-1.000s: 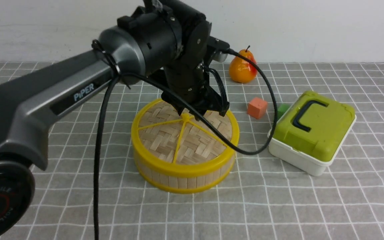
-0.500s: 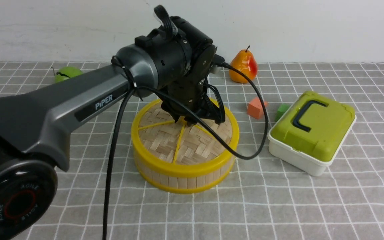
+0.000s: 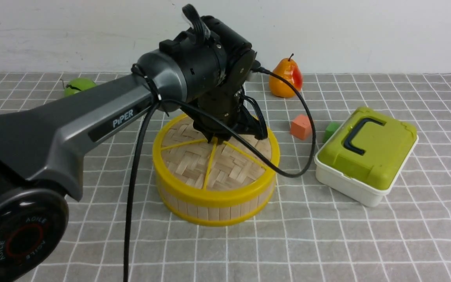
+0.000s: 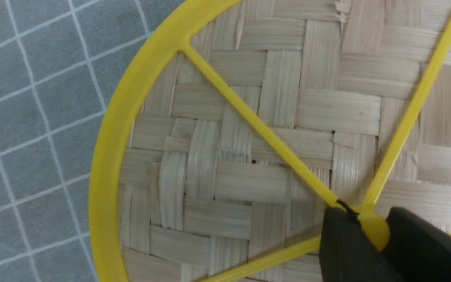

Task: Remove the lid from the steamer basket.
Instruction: Use the left arm to lift the lid of the steamer, then use the left arm to place the steamer lid on the table

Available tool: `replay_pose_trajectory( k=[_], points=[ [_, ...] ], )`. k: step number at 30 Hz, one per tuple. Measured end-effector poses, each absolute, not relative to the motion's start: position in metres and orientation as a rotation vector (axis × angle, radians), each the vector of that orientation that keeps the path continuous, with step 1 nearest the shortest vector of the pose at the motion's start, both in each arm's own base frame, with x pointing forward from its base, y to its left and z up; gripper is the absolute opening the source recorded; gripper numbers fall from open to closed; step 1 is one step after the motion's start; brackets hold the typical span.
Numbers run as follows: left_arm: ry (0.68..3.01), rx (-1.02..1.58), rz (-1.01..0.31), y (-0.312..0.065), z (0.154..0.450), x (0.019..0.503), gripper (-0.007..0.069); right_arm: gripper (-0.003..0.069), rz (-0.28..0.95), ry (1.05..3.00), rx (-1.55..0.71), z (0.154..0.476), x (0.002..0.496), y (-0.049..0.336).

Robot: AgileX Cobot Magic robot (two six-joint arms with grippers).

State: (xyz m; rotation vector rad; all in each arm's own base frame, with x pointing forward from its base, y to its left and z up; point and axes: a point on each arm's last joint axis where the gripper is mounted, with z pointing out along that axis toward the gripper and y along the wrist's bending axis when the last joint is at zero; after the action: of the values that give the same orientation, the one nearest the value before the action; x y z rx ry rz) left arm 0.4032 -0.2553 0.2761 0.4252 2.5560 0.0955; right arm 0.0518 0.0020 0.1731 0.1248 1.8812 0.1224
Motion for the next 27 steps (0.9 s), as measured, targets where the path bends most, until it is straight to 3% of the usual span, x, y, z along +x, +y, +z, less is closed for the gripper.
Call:
replay_pose_trajectory(
  k=[6, 7, 10, 12, 15, 18, 22, 26, 27],
  points=[
    [2.396, 0.334, 0.077, -0.226, 0.375, 0.382, 0.0109, 0.0243, 0.122, 1.881, 0.125, 0.173, 0.052, 0.002],
    [2.39, 0.329, 0.075, -0.224, 0.378, 0.381, 0.0109, 0.0243, 0.122, 1.881, 0.125, 0.173, 0.052, 0.002],
    [2.354, 0.205, 0.091, -0.178, 0.421, 0.369, 0.0109, 0.0243, 0.122, 1.881, 0.125, 0.173, 0.052, 0.002],
    [2.341, 0.164, 0.096, -0.165, 0.429, 0.369, 0.0109, 0.0243, 0.122, 1.881, 0.125, 0.173, 0.052, 0.002],
    [2.314, 0.01, 0.13, -0.109, 0.449, 0.369, 0.0109, 0.0243, 0.122, 1.881, 0.125, 0.173, 0.052, 0.002],
    [2.337, -0.102, 0.155, -0.07, 0.449, 0.366, 0.0109, 0.0243, 0.122, 1.881, 0.125, 0.173, 0.052, 0.002],
    [2.432, -0.196, 0.182, -0.038, 0.423, 0.367, 0.0109, 0.0243, 0.122, 1.881, 0.125, 0.173, 0.052, 0.002],
    [2.567, -0.262, 0.146, -0.014, 0.336, 0.383, 0.0109, 0.0243, 0.122, 1.881, 0.125, 0.173, 0.052, 0.002],
    [2.581, -0.266, 0.148, -0.014, 0.332, 0.383, 0.0109, 0.0243, 0.122, 1.881, 0.125, 0.173, 0.052, 0.002]
  ],
)
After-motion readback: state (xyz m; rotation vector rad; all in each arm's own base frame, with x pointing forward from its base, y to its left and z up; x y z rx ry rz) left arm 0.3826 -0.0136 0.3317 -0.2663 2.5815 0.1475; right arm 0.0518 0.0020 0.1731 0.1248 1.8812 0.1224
